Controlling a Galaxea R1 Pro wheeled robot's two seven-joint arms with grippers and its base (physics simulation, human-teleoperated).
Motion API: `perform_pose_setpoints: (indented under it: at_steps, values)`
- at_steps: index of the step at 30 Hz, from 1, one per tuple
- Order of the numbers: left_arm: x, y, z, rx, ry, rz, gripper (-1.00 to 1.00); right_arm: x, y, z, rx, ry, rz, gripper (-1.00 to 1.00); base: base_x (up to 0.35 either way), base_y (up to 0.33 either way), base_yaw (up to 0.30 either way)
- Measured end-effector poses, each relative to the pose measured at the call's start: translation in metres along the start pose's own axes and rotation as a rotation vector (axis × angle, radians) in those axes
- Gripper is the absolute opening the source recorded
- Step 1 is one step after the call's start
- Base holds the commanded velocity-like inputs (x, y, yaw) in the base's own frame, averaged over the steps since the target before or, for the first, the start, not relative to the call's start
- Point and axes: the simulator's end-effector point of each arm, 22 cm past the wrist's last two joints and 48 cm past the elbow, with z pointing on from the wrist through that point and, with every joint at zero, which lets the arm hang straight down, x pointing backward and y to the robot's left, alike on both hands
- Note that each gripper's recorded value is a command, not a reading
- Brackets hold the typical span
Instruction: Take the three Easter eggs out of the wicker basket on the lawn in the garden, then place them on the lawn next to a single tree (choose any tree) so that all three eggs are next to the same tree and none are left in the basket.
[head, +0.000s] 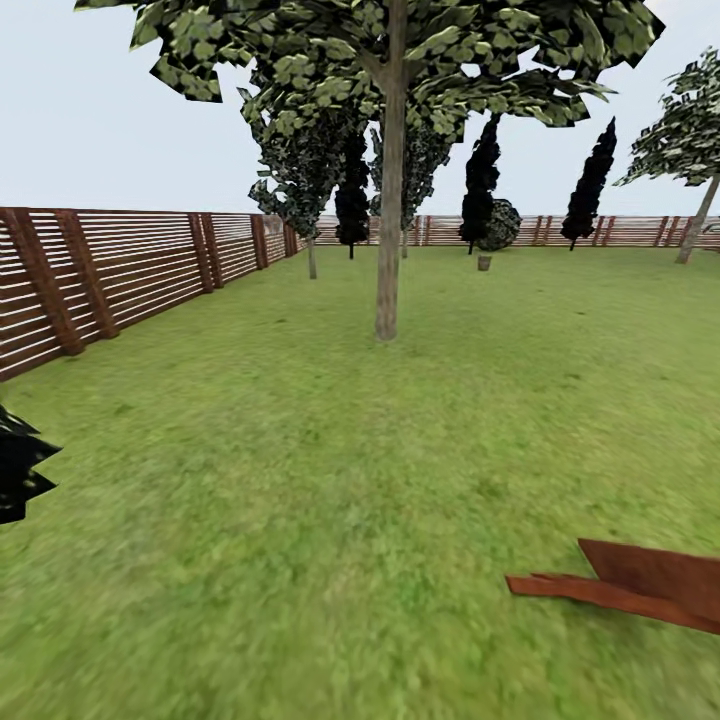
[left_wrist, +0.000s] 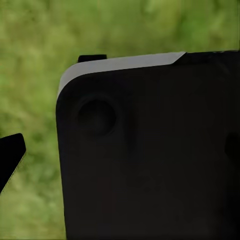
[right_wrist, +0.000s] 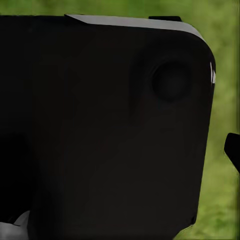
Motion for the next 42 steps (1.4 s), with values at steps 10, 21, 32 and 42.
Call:
perform_pose_setpoints:
  at_steps: [10,21,32,42]
  values:
    - [-0.0012,0.0000,0.0000,0.000,-0.005,0.000,1.00,0.0000,0.0000,0.0000,0.000,0.000,0.000,1.00,0.339,0.000,0.019]
    - [-0.0042,0.0000,0.0000,0.000,-0.019,0.000,1.00,0.0000,0.0000,0.0000,0.000,0.000,0.000,1.00,0.339,0.000,0.001]
    - [-0.0044,0.0000,0.0000,0.000,-0.020,0.001,1.00,0.0000,0.0000,0.0000,0.000,0.000,0.000,1.00,0.339,0.000,0.000]
    - [-0.0044,-0.0002,0.0000,0.001,-0.020,0.001,1.00,0.0000,0.0000,0.0000,0.000,0.000,0.000,1.00,0.339,0.000,0.000]
